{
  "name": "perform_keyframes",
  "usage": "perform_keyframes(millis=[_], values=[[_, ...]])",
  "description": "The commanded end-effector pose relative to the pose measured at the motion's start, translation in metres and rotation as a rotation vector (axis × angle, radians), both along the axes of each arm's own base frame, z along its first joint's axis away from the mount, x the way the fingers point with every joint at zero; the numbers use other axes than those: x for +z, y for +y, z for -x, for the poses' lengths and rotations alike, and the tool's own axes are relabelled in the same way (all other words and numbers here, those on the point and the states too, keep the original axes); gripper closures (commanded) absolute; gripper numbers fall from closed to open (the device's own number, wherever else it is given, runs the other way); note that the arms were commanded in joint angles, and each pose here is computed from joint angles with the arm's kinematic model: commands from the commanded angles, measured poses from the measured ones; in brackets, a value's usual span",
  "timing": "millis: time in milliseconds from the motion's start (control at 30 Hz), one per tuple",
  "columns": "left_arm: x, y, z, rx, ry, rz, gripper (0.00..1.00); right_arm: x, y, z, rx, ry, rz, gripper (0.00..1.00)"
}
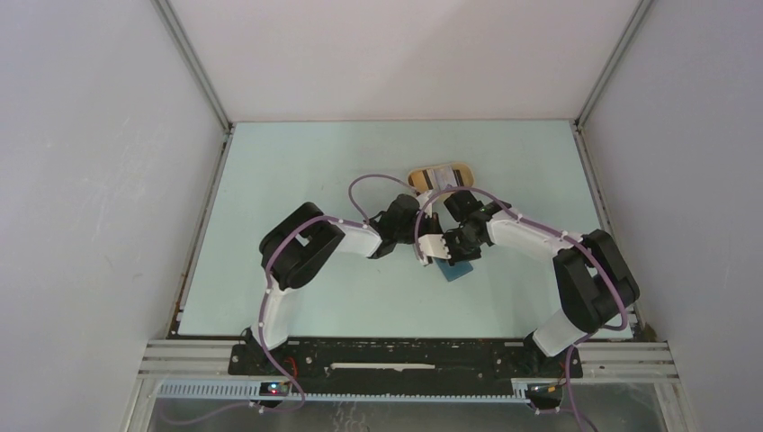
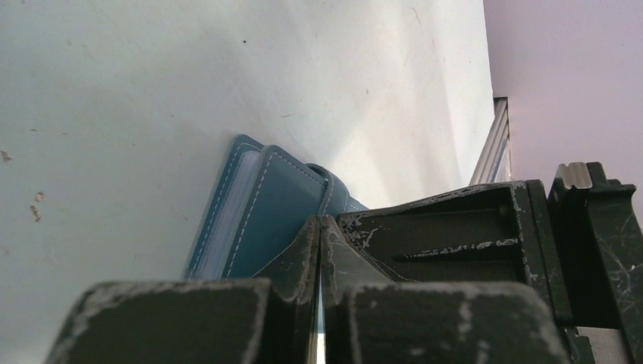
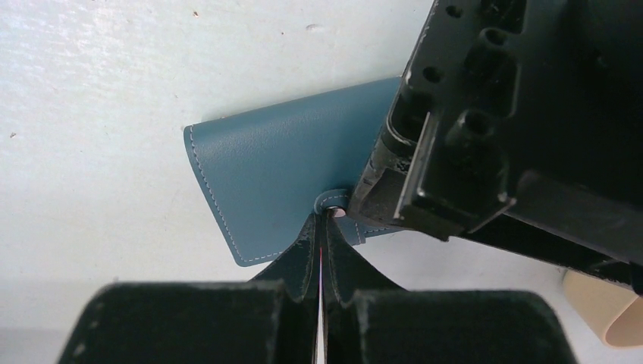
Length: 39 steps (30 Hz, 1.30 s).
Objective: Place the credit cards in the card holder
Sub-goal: Close the card holder at the center of the board.
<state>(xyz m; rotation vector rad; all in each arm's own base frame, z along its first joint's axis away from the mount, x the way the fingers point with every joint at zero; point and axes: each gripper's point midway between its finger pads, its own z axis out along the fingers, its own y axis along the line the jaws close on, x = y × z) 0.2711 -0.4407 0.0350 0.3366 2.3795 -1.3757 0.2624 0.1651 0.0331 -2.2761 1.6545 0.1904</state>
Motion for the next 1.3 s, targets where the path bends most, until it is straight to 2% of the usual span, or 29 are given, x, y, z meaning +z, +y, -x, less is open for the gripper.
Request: perform_keyframes(millis=[0, 300, 667, 1000, 1267], values=[[-0.038, 0.009, 0.030, -0.032, 0.036, -0.119, 0.97, -0.020, 0.009, 0.015, 0.020, 0.080, -0.002, 1.00], [0.029, 0.006, 0.010, 0.035, -0.007, 0.139, 0.89, -0.021, 0.006, 0.020, 0.023, 0.110, 0.000, 1.00], [0.047, -0.001, 0.012, 0.022, 0.007, 0.238, 0.88, -0.021, 0.004, 0.022, 0.022, 0.117, 0.000, 1.00], [0.041, -0.009, 0.009, 0.021, 0.030, 0.245, 0.91, -0.021, 0.005, 0.022, 0.022, 0.120, -0.002, 1.00], [0.012, -0.012, 0.015, 0.008, 0.081, 0.148, 0.94, -0.021, 0.004, 0.022, 0.019, 0.120, -0.001, 1.00]])
